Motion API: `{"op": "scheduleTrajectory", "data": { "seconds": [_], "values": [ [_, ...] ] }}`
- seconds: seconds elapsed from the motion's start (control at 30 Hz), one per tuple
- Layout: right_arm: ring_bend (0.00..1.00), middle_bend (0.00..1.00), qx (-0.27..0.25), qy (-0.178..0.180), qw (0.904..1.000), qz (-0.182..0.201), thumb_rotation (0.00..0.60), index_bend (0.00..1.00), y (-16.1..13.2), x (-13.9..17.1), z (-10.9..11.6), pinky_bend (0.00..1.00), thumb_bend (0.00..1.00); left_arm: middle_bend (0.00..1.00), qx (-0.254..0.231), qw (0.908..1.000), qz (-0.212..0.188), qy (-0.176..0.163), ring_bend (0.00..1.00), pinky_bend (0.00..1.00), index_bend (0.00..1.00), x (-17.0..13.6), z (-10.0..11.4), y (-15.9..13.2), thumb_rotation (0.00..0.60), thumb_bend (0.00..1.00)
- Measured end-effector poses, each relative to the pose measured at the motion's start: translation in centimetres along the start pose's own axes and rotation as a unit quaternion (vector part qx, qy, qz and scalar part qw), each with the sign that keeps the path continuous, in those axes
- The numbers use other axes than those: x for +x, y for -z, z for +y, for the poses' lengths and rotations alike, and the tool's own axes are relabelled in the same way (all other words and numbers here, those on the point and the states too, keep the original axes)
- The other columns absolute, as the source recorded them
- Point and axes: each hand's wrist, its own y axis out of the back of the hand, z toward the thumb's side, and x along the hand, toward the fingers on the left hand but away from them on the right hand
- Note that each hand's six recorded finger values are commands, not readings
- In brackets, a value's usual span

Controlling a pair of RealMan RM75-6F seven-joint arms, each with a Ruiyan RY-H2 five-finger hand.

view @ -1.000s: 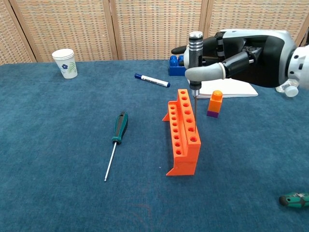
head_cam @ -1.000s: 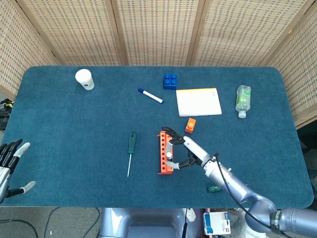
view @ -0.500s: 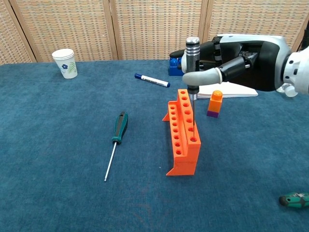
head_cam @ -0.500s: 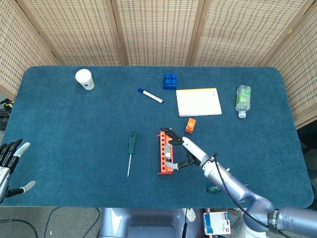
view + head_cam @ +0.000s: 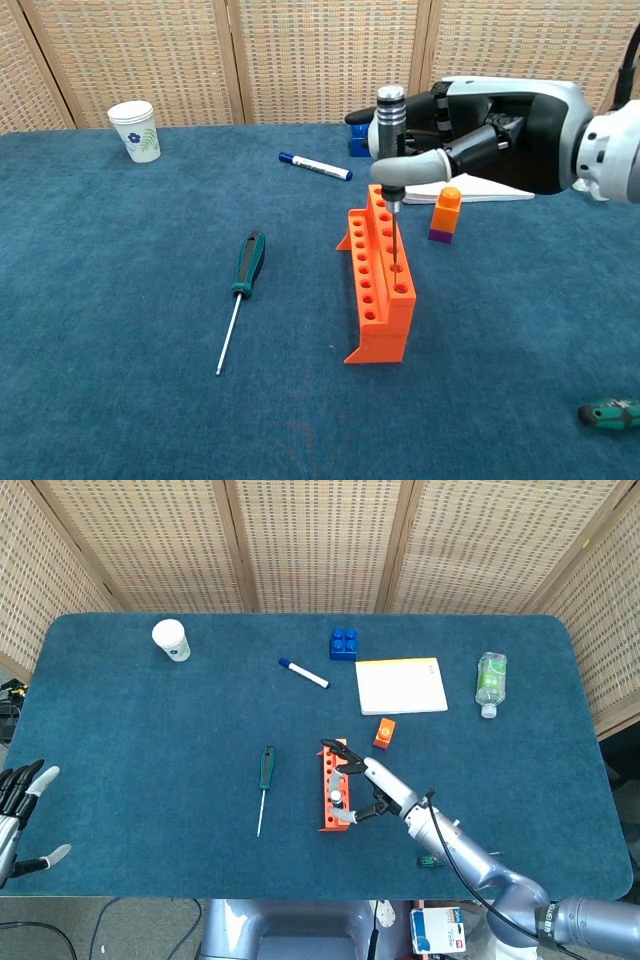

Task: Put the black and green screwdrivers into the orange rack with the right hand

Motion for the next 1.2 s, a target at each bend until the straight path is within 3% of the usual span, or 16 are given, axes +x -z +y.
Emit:
{"op": "scheduleTrajectory", "data": {
  "seconds": [0.63, 1.2],
  "values": [
    [0.0, 0.0, 0.014, -0.001, 0.9999, -0.005, 0.6, 0.64, 1.0, -0.1, -0.3, 0.0, 0.48, 0.0, -0.002, 1.0, -0.001, 0.001, 0.0, 0.0, 0.0, 0.0, 0.1, 0.1, 0.6, 0.0],
    [0.0, 0.0, 0.021, -0.011, 0.9997, -0.005, 0.6, 0.64, 3.6, 0.5, -0.1, 0.0, 0.48, 0.0, 0.001, 1.0, -0.001, 0.005, 0.0, 0.0, 0.0, 0.1, -0.2, -0.1, 0.6, 0.0]
  ]
}}
